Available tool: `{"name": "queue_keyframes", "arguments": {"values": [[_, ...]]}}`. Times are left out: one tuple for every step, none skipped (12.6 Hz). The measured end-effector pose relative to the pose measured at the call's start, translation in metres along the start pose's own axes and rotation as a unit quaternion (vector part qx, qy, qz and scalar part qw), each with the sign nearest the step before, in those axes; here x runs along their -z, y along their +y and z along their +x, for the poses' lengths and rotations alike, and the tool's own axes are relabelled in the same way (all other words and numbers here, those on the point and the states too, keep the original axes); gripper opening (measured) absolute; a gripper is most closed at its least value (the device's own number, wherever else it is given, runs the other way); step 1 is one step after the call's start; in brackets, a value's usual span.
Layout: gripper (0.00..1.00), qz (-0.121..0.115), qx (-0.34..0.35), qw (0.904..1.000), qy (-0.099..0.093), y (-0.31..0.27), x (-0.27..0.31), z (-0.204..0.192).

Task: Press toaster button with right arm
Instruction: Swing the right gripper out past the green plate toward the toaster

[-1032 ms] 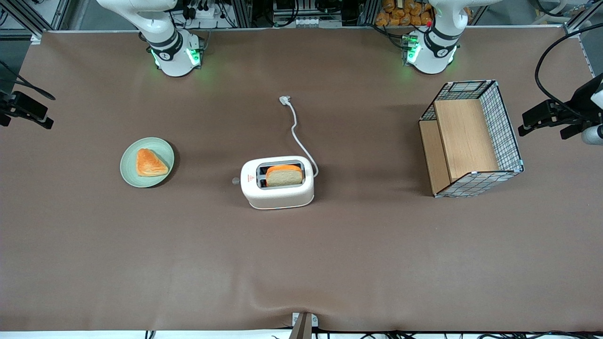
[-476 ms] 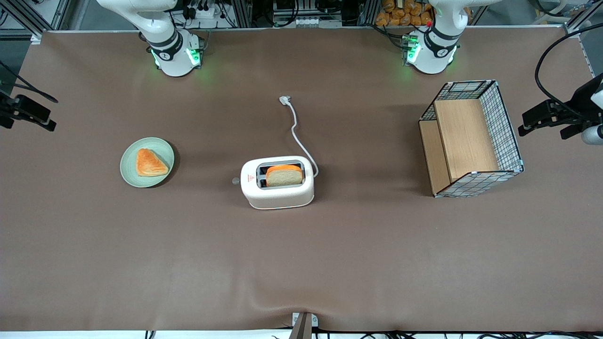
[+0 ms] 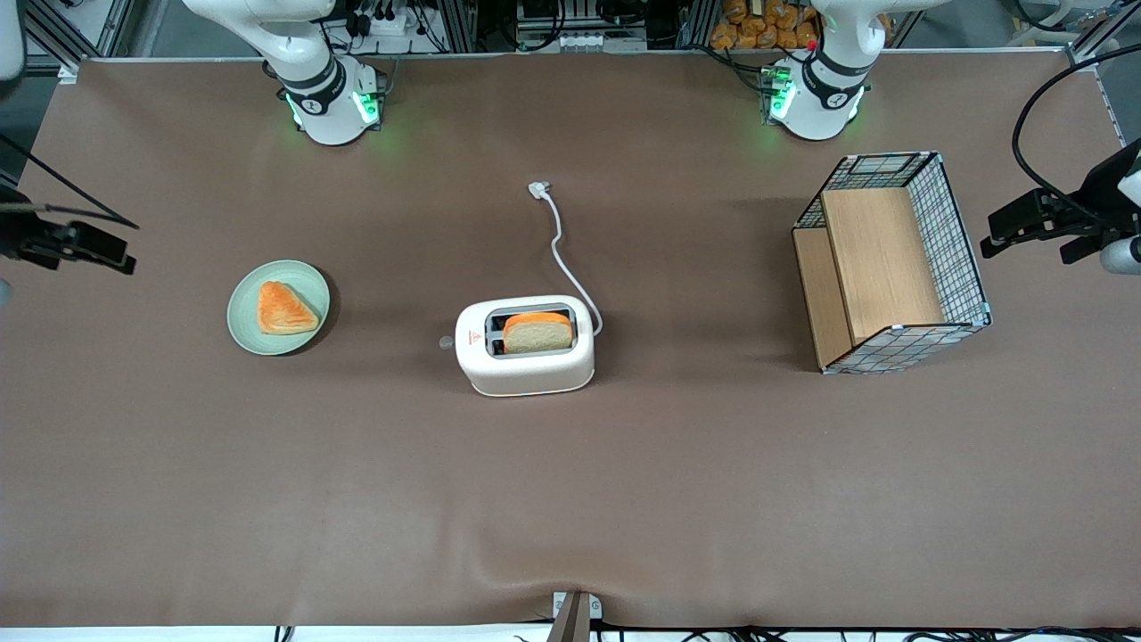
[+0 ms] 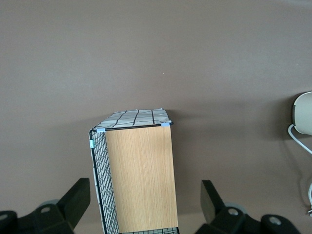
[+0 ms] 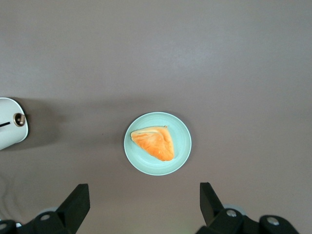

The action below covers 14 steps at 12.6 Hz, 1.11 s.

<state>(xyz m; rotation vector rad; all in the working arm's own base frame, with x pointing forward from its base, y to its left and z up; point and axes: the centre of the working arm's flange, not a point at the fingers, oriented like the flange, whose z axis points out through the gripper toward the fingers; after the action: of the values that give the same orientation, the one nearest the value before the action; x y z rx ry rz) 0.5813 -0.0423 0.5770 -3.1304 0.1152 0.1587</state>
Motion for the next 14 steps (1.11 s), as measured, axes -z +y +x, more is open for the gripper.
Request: {"name": "queue_keyframes", "arguments": {"values": [[1.0,0.006,0.004,1.0,-0.006,-0.007,-0.012,0.008],[1.0,0.015,0.009,0.9998,-0.009,-0.015,-0.023,0.016],[1.0,0.028,0.011,0.9994,-0.014,-0.022,-0.034,0.022],[1.0,0.044,0.012,0.9988,-0.02,-0.028,-0.044,0.028],[1.0,0.059,0.011,0.9979,-0.026,-0.032,-0.055,0.034],[0.91,0.069,0.014,0.997,-0.033,-0.04,-0.065,0.039],[0.78,0.072,0.022,0.9964,-0.04,-0.052,-0.074,0.042],[0.67,0.073,0.033,0.9958,-0.045,-0.069,-0.084,0.045],[0.66,0.072,0.047,0.9949,-0.053,-0.088,-0.094,0.046],[0.59,0.075,0.06,0.9935,-0.06,-0.109,-0.102,0.047],[0.45,0.084,0.071,0.9917,-0.067,-0.127,-0.11,0.046],[0.32,0.093,0.078,0.9899,-0.074,-0.141,-0.117,0.045],[0.19,0.102,0.083,0.9881,-0.08,-0.153,-0.123,0.045],[0.07,0.112,0.088,0.9861,-0.085,-0.166,-0.13,0.045]]}}
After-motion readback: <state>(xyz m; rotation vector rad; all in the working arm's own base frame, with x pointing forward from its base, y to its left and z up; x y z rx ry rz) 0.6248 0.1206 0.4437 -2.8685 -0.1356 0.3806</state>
